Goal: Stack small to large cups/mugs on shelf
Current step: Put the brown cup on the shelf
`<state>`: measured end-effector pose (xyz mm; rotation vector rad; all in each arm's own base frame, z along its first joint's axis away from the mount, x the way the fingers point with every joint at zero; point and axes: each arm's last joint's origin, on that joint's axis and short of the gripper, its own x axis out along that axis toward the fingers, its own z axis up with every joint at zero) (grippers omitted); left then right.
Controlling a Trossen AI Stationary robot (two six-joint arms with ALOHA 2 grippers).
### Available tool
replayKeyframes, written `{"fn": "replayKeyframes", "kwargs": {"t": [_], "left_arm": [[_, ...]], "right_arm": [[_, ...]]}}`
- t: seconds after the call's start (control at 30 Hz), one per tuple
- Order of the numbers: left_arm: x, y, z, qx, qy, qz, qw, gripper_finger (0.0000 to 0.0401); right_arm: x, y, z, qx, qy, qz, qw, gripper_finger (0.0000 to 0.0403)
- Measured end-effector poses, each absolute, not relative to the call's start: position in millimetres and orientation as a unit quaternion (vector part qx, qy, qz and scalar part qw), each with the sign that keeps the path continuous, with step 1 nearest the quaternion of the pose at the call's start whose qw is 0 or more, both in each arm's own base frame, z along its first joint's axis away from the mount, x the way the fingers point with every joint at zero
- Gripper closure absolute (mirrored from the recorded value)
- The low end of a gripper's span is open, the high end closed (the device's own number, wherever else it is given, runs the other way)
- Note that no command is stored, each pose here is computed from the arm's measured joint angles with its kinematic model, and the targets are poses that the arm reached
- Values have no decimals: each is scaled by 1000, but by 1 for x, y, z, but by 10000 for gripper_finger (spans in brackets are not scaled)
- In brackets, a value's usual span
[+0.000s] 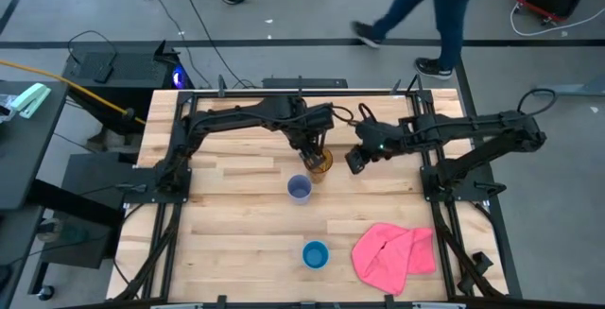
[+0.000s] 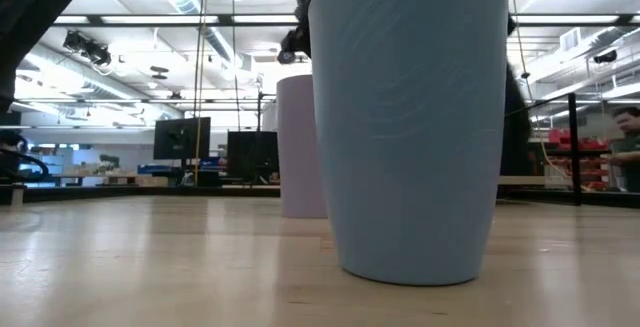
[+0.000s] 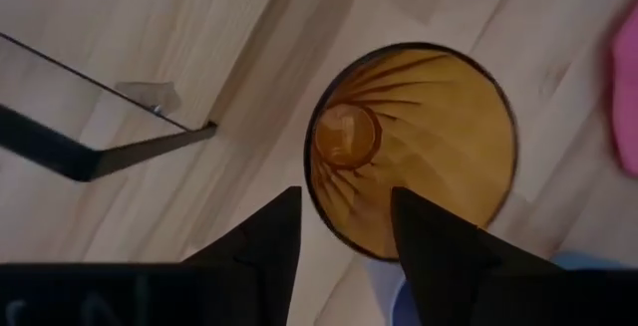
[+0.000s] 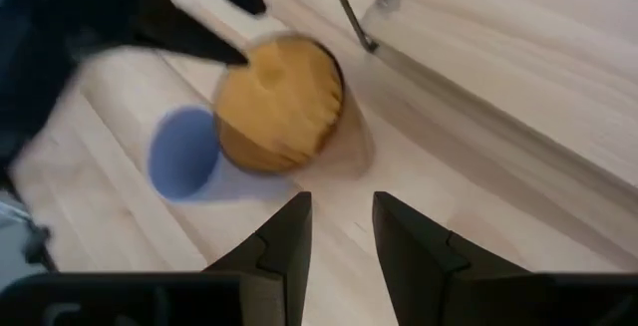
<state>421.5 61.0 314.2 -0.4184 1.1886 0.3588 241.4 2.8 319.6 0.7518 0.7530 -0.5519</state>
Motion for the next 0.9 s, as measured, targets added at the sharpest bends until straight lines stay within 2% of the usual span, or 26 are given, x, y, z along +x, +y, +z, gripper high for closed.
{"fn": "replayKeyframes", "kwargs": {"t": [0.17, 0.47, 0.9], "left_arm": [[410, 60, 322, -194, 569, 171, 780, 239], [379, 54, 336, -188, 631, 190, 728, 241], [363, 43, 360, -159, 601, 229, 749, 248]], "right_arm": [[251, -11, 324, 380, 316, -242, 835, 286], [275, -29, 299, 393, 368, -234, 810, 273], [306, -36, 285, 349, 431, -255, 792, 274]]}}
